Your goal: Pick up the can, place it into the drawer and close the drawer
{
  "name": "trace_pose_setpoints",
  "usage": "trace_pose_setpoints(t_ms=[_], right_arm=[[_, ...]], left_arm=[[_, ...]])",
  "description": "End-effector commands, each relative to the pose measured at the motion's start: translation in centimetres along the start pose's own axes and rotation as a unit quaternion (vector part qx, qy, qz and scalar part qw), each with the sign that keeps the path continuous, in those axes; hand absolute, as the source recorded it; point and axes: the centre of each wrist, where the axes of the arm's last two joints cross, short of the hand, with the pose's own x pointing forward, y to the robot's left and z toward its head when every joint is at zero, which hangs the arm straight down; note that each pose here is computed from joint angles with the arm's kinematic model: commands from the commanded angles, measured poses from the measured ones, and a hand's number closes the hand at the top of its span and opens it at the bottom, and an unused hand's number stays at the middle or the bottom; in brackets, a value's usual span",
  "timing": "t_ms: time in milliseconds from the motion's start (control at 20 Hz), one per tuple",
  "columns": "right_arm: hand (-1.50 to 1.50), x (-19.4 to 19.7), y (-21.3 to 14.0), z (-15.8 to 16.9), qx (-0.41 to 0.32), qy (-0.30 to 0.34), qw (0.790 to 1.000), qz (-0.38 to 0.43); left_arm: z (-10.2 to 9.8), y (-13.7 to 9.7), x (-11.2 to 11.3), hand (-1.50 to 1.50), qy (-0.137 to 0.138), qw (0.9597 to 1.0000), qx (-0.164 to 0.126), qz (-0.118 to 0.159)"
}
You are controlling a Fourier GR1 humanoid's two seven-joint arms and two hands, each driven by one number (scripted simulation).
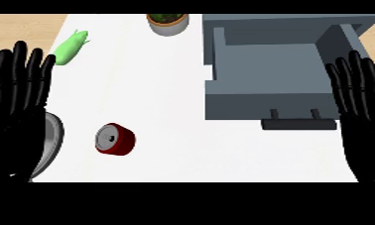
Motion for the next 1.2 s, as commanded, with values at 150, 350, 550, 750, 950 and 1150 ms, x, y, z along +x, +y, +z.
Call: trace_pose_setpoints(t_ms=[150, 350, 550, 750, 950, 1150], right_arm=[[-1.50, -0.6, -0.3, 0.2, -0.019, -0.001, 1.000, -0.005], [-1.50, -2.5, -2.1, 2.3, -0.097, 0.128, 0.987, 0.005], [-1.50, -1.6, -3.6, 1.6, -0.101, 0.141, 0.985, 0.000], [-1.50, -3.1, -2.5, 2.3, -0.095, 0.148, 0.984, 0.008], [-1.50, -2.0, -3.9, -0.1, -0.100, 0.146, 0.984, -0.001], [-1.50, -1.4, -2.2, 1.8, -0.096, 0.134, 0.986, 0.004]], left_arm=[[4.6, 2.1, 3.6, -1.50, 0.013, 0.9965, -0.079, 0.023], [7.4, 4.8, -0.5, -1.50, 0.204, 0.9788, 0.007, 0.012], [8.2, 5.4, 2.9, -1.50, 0.222, 0.9747, -0.003, 0.025], [7.4, 7.2, 3.5, -1.50, 0.227, 0.9736, 0.006, 0.019], [8.8, 7.2, 3.1, -1.50, 0.217, 0.9757, 0.010, 0.027], [8.0, 6.9, 0.9, -1.50, 0.222, 0.9748, -0.001, 0.027]])
